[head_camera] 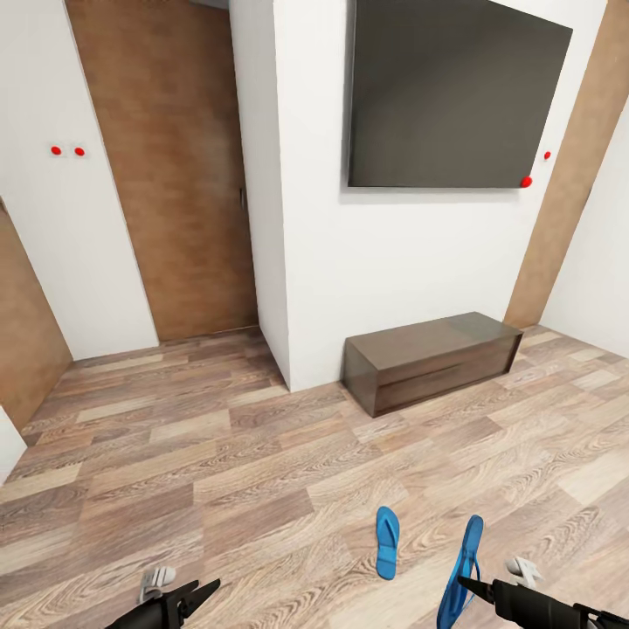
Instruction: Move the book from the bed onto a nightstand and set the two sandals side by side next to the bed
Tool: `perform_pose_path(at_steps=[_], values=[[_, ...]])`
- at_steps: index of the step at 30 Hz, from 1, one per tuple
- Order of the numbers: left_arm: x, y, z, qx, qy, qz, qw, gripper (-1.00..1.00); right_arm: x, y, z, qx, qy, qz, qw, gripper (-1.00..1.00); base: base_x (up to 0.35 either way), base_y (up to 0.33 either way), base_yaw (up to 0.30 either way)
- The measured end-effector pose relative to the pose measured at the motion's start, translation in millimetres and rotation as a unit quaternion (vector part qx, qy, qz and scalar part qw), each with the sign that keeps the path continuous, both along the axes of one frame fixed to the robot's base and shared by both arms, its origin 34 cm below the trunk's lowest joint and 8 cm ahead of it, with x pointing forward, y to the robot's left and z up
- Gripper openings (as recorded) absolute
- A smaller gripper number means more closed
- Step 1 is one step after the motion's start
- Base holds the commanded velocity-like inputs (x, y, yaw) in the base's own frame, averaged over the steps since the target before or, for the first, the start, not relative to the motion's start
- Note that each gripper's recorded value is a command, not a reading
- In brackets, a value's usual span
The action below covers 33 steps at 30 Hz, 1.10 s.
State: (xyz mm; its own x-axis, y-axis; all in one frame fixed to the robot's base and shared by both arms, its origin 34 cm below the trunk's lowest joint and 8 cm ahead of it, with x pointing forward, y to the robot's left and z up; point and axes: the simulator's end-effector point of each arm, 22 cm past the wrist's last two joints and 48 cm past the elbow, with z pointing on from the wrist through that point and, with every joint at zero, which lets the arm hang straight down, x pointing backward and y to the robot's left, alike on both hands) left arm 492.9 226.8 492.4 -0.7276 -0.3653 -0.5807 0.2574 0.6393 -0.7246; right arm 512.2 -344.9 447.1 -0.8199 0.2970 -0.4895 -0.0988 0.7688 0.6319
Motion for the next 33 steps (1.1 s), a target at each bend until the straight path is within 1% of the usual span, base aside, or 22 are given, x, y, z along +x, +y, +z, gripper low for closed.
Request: perform_pose_path(at_steps=[25,27,33], values=[[0.0,-0.3,0.0,0.000,0.000,0.000,1.0000,1.00,-0.6,0.1,-0.5,-0.001,0.001,0.001,1.0000,-1.00,0.000,0.000,0.276],[0.0,-0.2,-0.2,0.000,0.000,0.000,1.0000,1.00,-0.3,0.0,-0.3,0.000,0.000,0.000,1.0000,-1.00,0.000,0.000,0.159],[0.0,-0.2,-0.4,0.000,0.001,0.000,1.0000,1.00,0.0,-0.1,-0.1,0.000,0.000,0.000,1.0000,-1.00,0.000,0.000,0.016]])
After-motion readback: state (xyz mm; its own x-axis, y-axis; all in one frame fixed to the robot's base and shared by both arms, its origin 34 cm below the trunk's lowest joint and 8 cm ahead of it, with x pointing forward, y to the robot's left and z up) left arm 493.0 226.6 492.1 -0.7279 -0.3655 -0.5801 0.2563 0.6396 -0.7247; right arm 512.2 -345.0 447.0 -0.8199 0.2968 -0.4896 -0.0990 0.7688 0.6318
